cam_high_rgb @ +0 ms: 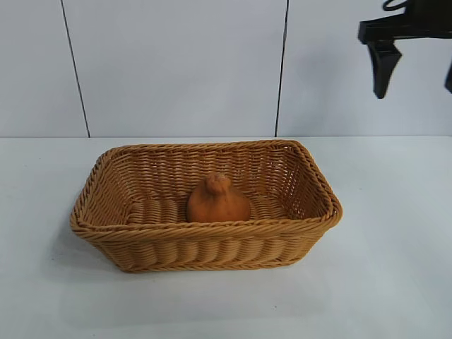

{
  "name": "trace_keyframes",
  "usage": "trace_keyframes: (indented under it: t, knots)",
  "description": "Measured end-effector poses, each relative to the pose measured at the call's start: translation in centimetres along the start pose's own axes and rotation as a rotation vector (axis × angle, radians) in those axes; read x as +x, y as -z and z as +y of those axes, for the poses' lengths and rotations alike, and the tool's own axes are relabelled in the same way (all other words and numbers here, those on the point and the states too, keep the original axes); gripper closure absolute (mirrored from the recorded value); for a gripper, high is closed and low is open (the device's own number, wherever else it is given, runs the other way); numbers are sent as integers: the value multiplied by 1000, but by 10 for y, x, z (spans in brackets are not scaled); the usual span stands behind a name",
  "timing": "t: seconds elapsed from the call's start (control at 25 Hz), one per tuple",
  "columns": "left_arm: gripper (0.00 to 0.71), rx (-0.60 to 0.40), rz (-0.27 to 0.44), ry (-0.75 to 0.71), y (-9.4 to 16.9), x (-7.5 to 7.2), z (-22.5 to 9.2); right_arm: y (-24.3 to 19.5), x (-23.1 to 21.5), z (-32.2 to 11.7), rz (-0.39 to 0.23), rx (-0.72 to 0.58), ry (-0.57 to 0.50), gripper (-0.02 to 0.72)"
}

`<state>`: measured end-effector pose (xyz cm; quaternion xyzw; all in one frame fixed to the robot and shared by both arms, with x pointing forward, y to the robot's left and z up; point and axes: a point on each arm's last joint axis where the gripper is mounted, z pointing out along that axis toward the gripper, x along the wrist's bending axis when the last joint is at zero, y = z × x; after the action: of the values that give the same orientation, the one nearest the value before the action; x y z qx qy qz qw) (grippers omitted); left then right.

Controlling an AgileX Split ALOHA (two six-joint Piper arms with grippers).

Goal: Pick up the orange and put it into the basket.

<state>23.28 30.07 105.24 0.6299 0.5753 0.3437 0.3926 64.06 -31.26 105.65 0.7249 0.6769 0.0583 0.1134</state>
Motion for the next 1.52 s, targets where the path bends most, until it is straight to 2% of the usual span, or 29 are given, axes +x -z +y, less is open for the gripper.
trace_keyframes:
  t: [0.16, 0.36, 0.6, 0.76, 0.88, 1.08, 1.32, 1.52]
  knots:
    - [98, 0, 0, 0, 0, 0, 0, -3, 1, -6, 26, 23, 5, 72]
    - [98, 0, 0, 0, 0, 0, 0, 7, 0, -46, 43, 79, 24, 78]
    - [98, 0, 0, 0, 0, 0, 0, 50, -3, -141, 88, 66, 12, 84]
    - [98, -1, 0, 0, 0, 0, 0, 65, -6, -211, 93, 23, 33, 84]
    - [98, -1, 0, 0, 0, 0, 0, 69, -9, -252, 92, -76, 44, 84]
    - [98, -1, 0, 0, 0, 0, 0, 65, -11, -314, 92, -334, 43, 84]
    - [98, -1, 0, 0, 0, 0, 0, 80, -14, -357, 89, -629, 33, 84]
    - [98, -1, 0, 0, 0, 0, 0, 91, -16, -384, 88, -815, 25, 84]
